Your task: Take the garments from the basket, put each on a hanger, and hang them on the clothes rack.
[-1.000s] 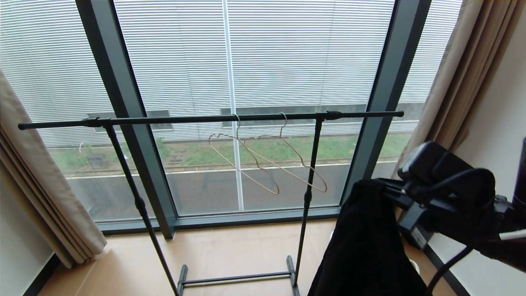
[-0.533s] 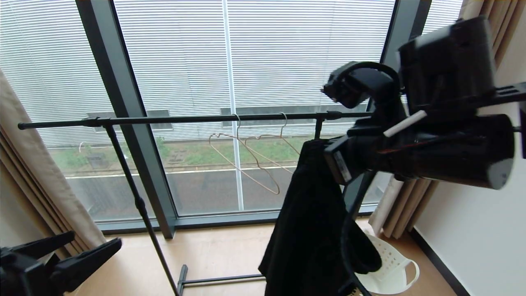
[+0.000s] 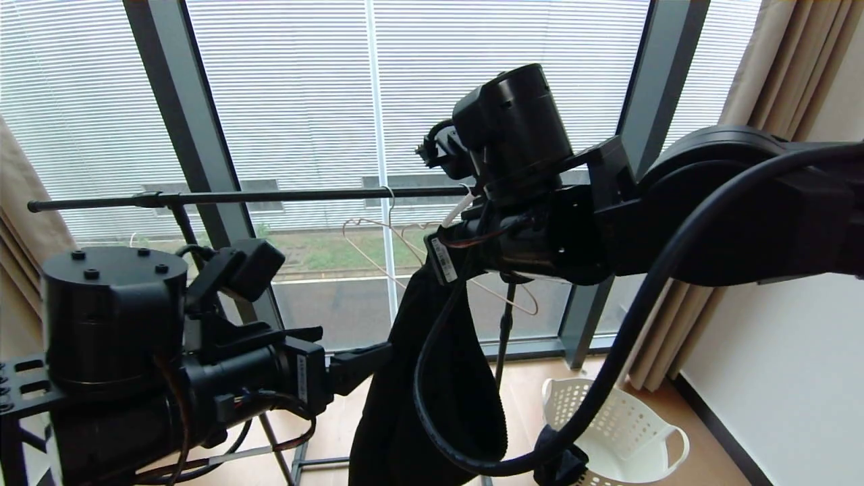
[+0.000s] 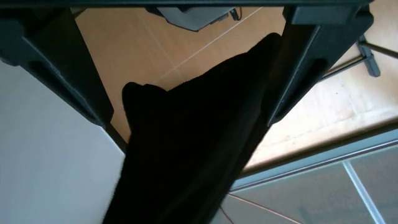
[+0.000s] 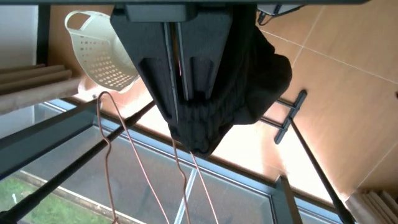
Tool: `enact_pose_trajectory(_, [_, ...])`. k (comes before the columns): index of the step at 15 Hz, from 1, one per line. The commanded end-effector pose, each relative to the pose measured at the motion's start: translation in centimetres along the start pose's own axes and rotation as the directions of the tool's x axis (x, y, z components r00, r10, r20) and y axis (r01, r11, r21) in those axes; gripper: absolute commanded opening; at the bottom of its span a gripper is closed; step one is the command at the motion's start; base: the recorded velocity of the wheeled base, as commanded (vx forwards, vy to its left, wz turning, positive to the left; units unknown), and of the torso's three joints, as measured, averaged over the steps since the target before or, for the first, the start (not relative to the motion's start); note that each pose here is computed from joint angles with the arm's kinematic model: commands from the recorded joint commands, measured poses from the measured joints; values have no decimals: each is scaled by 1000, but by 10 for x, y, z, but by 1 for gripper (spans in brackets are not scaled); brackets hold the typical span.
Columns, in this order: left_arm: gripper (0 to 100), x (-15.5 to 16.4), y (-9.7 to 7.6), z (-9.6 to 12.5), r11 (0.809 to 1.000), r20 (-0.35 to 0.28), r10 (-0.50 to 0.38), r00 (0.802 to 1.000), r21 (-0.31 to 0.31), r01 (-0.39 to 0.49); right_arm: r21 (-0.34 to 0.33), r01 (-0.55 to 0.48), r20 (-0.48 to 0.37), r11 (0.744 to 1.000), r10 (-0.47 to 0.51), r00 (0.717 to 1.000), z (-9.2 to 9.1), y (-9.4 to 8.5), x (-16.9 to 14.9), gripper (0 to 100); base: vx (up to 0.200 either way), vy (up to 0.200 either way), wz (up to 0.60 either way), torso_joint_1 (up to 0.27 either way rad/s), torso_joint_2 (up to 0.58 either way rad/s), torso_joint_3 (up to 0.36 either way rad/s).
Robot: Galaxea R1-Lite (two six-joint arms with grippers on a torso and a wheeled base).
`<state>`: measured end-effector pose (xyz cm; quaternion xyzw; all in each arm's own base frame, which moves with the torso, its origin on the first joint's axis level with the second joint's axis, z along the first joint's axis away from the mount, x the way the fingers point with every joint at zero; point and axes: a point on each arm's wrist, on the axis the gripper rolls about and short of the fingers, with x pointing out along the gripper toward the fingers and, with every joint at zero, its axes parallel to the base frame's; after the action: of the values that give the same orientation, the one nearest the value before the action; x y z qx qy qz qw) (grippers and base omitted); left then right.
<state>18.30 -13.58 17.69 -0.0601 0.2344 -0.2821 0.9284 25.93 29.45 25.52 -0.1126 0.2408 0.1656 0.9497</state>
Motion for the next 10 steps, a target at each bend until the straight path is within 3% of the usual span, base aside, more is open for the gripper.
enact_pose_trajectory(1, [100,29,-11,-7,999,-63,-26,998,17,28,-7,-12,-3,1000,12,1000,-1,12,9,0,0,0,0,0,0,0])
enact_pose_trajectory(6, [100,68,-30,-8,999,-84,2,996,36,1,38,39,31,999,-40,999,2,26,11,0,0,0,0,0,0,0])
enact_pose_trajectory(10, [100,88,-36,-9,999,-82,43,996,-5,-43,39,54,38,998,-55,998,3,27,9,0,0,0,0,0,0,0])
